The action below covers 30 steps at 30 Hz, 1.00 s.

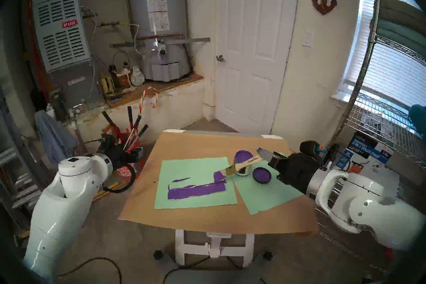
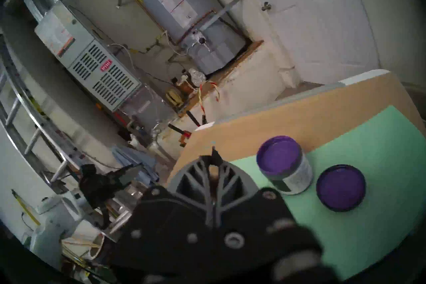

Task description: Pick up brush, dip the brush into paint, and paint the wood

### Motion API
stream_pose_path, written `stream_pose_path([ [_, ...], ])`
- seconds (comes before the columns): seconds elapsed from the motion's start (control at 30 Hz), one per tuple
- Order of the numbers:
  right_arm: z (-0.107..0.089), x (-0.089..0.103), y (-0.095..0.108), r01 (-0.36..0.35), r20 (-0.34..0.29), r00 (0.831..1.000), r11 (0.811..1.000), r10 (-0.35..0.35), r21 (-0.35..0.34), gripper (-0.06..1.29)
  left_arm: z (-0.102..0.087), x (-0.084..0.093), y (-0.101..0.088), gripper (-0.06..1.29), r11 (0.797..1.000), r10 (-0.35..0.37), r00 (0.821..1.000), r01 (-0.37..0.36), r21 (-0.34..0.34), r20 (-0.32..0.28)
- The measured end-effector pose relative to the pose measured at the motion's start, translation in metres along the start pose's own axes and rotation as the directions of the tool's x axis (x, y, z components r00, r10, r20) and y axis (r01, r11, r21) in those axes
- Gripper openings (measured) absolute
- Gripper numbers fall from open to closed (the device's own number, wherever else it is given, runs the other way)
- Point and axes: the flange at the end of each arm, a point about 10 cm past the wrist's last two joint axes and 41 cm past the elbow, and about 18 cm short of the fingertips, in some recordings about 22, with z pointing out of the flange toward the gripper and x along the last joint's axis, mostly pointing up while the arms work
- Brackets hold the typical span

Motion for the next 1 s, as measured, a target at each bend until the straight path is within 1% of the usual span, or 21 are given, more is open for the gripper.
stream_pose_path([
  [0.1,0.000,-0.004,-0.003,-0.020,0.006,1.000,1.000,0.020,0.008,-0.03,0.000,0.000,0.000,1.26,1.000,0.000,1.000,0.000,0.000,0.000],
  [0.23,0.002,-0.017,-0.008,-0.050,0.023,0.998,0.998,0.050,0.022,-0.03,0.000,0.000,0.000,1.26,1.000,0.000,1.000,0.000,0.000,0.000],
  [0.27,0.003,-0.022,-0.011,-0.061,0.027,0.998,0.998,0.060,0.028,-0.03,0.000,0.000,0.000,1.26,1.000,0.000,1.000,0.000,0.000,0.000],
  [0.33,0.005,-0.025,-0.013,-0.069,0.030,0.997,0.997,0.068,0.033,-0.03,0.000,0.000,0.000,1.26,1.000,0.000,1.000,0.000,0.000,0.000],
  [0.53,0.013,-0.042,-0.026,-0.096,0.057,0.994,0.994,0.093,0.057,-0.03,0.000,0.000,0.000,1.26,1.000,0.000,1.000,0.000,0.000,0.000],
  [0.8,0.027,-0.064,-0.037,-0.110,0.096,0.990,0.991,0.103,0.069,-0.03,0.000,0.000,0.000,1.26,1.000,0.000,1.000,0.000,0.000,0.000],
  [1.0,0.041,-0.083,-0.040,-0.112,0.123,0.987,0.992,0.104,0.059,-0.03,0.000,0.000,0.000,1.26,1.000,0.000,1.000,0.000,0.000,0.000],
])
